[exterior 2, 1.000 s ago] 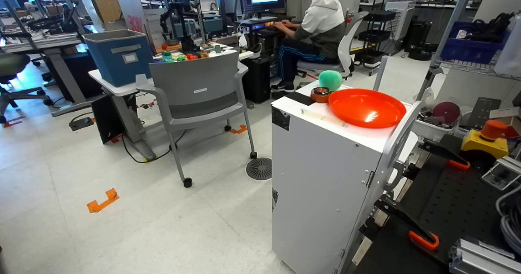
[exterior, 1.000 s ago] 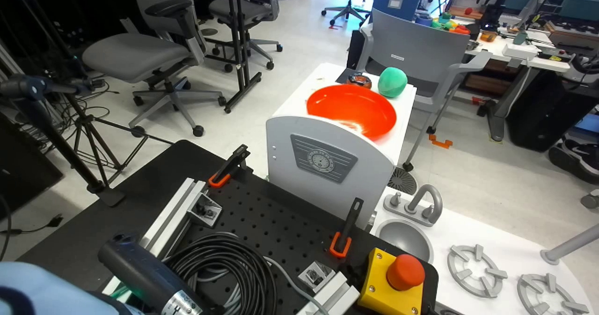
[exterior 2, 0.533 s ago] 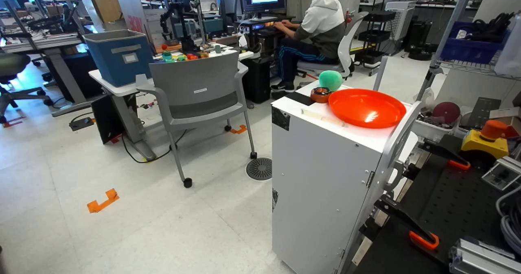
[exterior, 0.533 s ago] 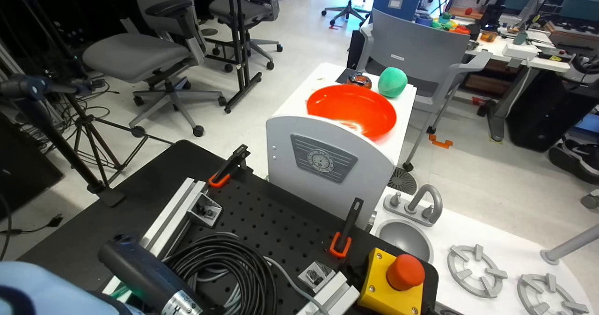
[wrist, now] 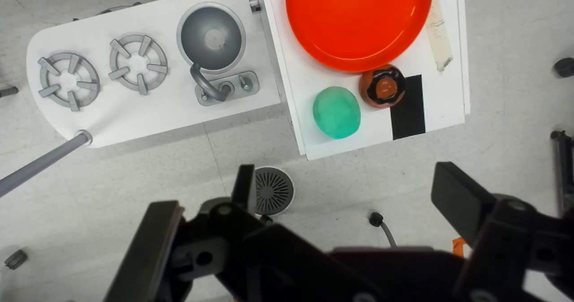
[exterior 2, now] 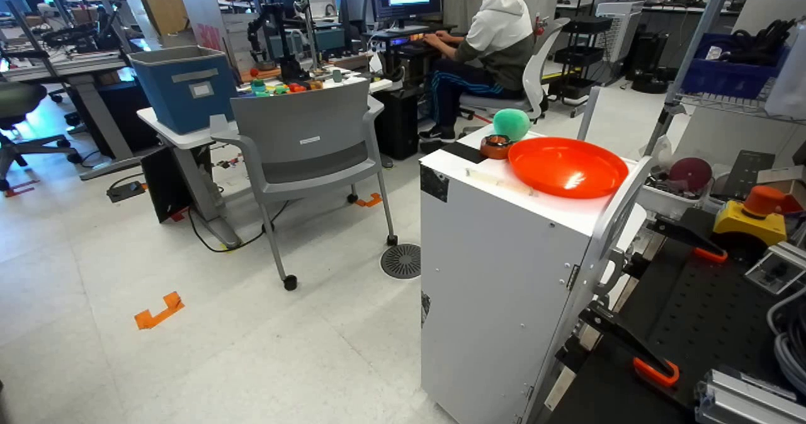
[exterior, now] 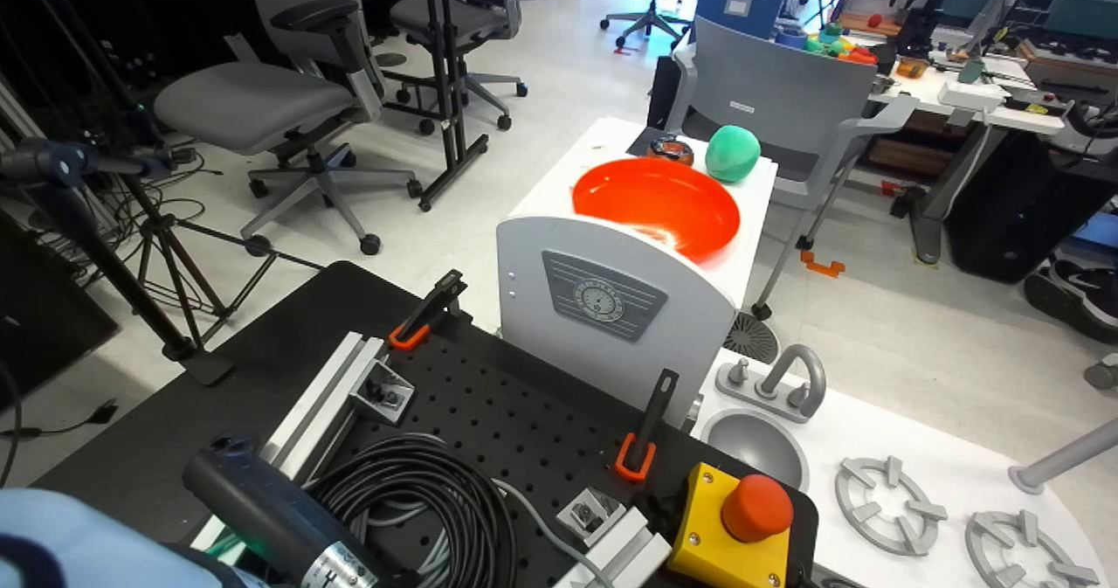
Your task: Pick up the pee plush toy and put it on the orange plate
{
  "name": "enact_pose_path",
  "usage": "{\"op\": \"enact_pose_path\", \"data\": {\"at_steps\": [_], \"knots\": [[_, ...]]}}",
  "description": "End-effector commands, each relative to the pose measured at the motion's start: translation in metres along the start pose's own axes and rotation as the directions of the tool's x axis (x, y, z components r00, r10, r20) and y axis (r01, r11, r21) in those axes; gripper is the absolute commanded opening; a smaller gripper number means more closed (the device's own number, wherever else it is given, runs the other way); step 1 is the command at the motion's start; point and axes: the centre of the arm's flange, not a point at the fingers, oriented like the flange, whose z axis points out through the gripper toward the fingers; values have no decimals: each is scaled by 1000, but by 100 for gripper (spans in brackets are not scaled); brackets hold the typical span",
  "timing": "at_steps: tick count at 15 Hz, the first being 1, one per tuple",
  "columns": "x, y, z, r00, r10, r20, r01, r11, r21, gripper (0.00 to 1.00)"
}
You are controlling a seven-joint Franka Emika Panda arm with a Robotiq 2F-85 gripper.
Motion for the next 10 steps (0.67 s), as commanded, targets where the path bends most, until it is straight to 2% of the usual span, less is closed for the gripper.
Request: {"op": "enact_pose_path", "data": {"at_steps": [1,10], "knots": [[0,0,0,1000,0,0,0,1000,0,100],[29,4,-2,996,5,-92,-5,1000,5,100]]}}
